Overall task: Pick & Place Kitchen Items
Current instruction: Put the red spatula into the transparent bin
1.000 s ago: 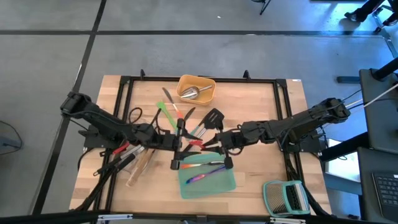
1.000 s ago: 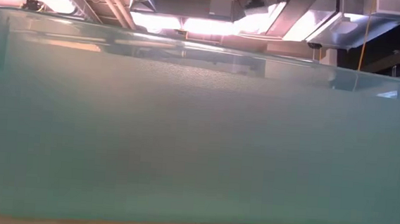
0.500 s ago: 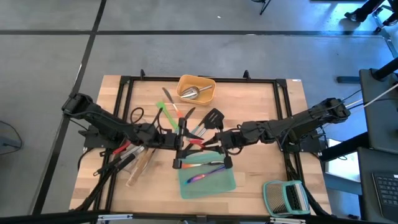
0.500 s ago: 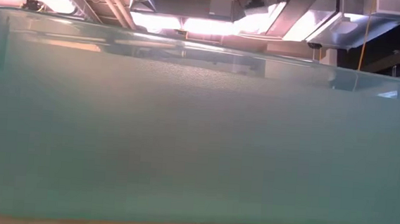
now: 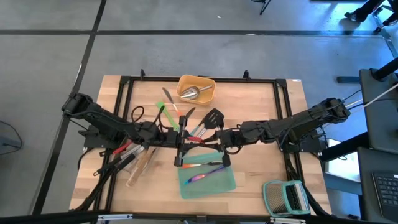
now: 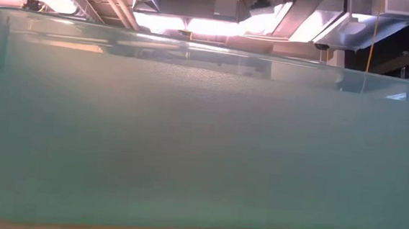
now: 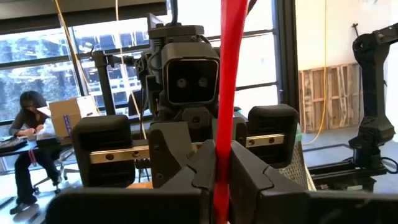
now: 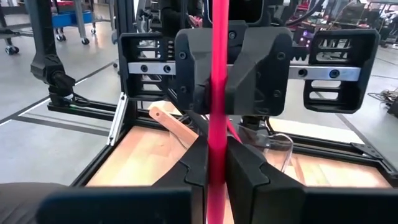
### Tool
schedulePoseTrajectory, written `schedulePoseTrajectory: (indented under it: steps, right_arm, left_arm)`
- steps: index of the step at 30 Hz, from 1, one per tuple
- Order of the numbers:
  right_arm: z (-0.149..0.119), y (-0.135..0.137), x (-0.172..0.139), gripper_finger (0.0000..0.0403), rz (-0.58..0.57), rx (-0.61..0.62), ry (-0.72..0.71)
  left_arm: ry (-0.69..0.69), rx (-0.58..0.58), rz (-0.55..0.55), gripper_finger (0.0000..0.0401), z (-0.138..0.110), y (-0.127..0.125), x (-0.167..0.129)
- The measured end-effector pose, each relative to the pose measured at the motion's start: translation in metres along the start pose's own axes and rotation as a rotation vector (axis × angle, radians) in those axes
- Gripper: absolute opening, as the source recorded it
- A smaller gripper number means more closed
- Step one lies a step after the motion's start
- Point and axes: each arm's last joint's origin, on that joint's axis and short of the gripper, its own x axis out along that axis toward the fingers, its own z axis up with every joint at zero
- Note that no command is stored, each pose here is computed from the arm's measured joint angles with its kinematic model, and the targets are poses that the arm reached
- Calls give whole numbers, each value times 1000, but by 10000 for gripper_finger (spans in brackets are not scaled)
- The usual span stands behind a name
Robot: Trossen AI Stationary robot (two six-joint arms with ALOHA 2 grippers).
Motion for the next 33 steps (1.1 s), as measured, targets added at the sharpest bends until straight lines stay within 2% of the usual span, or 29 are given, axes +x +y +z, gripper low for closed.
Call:
schedulePoseTrajectory:
  steps: [3,9,12,14,18,23,27,33]
  right_arm:
    - [-1,0,0,36,-2,-4,8]
    - [1,1,-6,128,-58,-2,37]
    - [5,4,-18,165,-27,-34,73]
    - [10,7,-28,181,-12,-48,83]
    - [19,6,-51,195,1,-60,118]
    - [27,-2,-82,197,-15,-34,180]
    - [29,-5,-98,198,-14,-26,204]
    - [29,-5,-102,198,-9,-30,223]
  left_arm:
    - [8,-10,19,17,-1,0,0]
    - [11,-37,80,17,9,-1,-3]
    - [24,-32,119,17,25,-6,-4]
    - [81,-21,145,17,32,-8,-2]
    - [305,-76,212,17,57,-1,6]
    - [655,-209,436,17,80,24,0]
    - [881,-484,562,17,91,51,-20]
    - [1338,-790,780,17,68,69,-58]
